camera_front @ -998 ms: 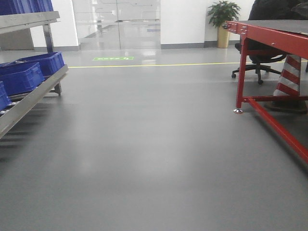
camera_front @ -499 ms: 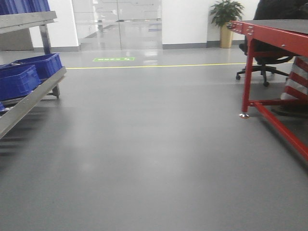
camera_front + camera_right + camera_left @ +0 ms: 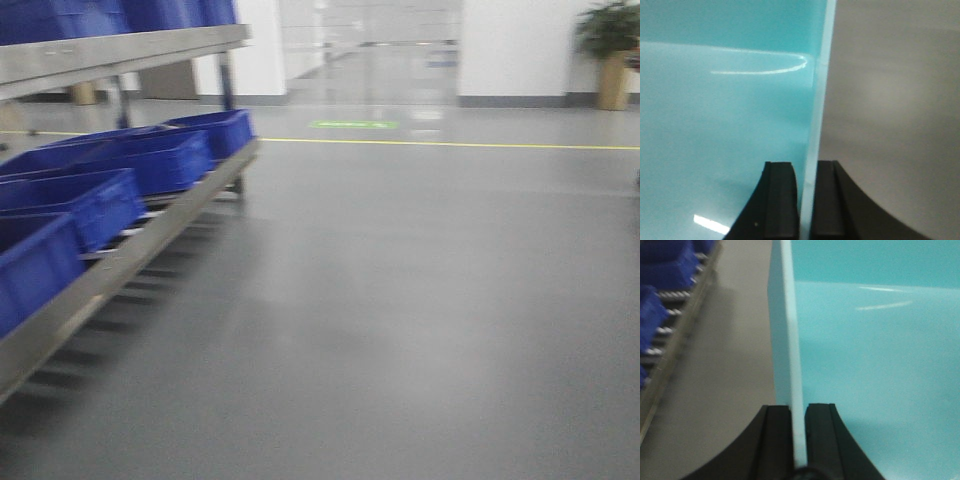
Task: Move two blue bins to right shelf middle
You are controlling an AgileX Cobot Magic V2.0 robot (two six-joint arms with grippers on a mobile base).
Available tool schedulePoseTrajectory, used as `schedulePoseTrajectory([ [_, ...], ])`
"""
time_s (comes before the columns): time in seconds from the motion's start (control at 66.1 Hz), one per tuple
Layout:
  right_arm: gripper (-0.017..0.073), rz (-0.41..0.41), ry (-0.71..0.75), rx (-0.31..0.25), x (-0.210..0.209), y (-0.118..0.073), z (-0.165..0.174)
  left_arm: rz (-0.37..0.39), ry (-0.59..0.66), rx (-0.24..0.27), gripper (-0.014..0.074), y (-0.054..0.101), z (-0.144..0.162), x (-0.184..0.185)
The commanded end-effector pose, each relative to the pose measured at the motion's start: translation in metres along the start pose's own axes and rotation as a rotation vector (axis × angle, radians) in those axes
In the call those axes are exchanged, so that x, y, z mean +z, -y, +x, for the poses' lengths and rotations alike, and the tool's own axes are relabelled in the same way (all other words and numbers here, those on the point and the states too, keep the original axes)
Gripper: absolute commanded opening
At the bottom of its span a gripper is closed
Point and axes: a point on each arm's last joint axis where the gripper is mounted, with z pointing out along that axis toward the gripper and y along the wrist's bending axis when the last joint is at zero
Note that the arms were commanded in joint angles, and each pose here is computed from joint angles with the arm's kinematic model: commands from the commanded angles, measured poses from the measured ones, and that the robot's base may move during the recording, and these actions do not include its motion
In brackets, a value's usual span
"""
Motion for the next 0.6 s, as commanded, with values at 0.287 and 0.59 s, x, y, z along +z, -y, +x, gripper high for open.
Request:
schedulePoseTrajectory([
  [0.287,-0.0166,-0.038,0.049,0.004,-0.0028,-0.0052,-0.0056,0.120,0.252,-0.041,-0.0111,0.0117,-0.0258,-0.0129],
  [0.59,-0.0166,-0.038,0.049,0.004,-0.0028,-0.0052,-0.0056,0.120,0.252,-0.041,-0.0111,0.0117,-0.0258,-0.0129],
])
